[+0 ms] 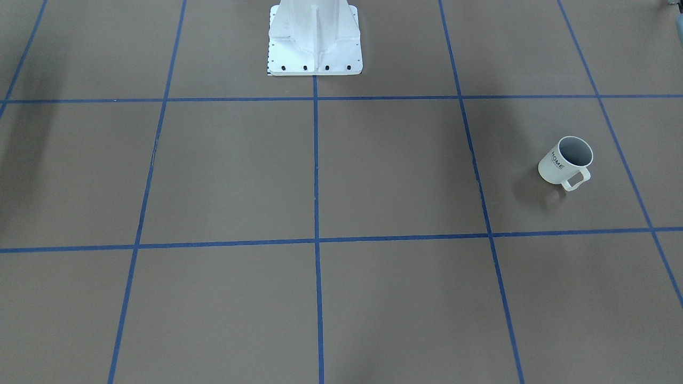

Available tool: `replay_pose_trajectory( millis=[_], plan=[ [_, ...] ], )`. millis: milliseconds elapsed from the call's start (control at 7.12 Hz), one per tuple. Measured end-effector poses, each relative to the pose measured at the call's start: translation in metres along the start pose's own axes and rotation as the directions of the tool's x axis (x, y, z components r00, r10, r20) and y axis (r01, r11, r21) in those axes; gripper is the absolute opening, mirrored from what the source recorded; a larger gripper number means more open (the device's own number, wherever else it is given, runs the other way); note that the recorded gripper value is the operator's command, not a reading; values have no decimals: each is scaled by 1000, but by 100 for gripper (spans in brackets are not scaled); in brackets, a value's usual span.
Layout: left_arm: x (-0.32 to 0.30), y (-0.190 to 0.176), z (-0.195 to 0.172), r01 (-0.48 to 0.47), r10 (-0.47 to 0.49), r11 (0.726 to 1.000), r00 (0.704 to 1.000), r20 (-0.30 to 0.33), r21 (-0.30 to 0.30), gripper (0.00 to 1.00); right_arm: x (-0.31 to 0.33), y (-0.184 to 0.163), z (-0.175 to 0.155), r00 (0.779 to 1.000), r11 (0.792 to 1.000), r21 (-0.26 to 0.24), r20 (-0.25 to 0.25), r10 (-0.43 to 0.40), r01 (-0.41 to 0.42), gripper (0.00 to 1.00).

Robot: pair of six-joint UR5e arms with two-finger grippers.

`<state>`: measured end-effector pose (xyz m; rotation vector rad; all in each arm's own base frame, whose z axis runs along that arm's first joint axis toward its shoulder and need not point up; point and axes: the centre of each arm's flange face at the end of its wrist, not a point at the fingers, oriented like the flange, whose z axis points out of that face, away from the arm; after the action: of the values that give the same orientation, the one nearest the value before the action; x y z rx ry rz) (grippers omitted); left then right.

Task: Left arm hands cup to right arm to dump lemon

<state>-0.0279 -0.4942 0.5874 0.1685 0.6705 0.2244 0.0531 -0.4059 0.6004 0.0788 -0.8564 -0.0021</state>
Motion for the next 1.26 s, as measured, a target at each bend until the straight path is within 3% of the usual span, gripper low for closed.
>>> replay_pose_trajectory(
  millis=[281, 562, 1264],
  plan=[
    [-23, 11, 5, -15, 15, 1000, 1000, -14, -10, 100, -8, 1, -12, 1000, 1000, -11, -1, 27, -27, 100],
    [-29, 15, 9, -12, 11, 1000, 999, -45, -14, 100, 1, 4, -5, 999, 999, -28, -5, 44, -44, 100],
    [-31, 16, 12, -5, 4, 1000, 999, -51, -19, 100, 10, 2, 4, 999, 998, -40, -16, 44, -45, 100]
  ],
)
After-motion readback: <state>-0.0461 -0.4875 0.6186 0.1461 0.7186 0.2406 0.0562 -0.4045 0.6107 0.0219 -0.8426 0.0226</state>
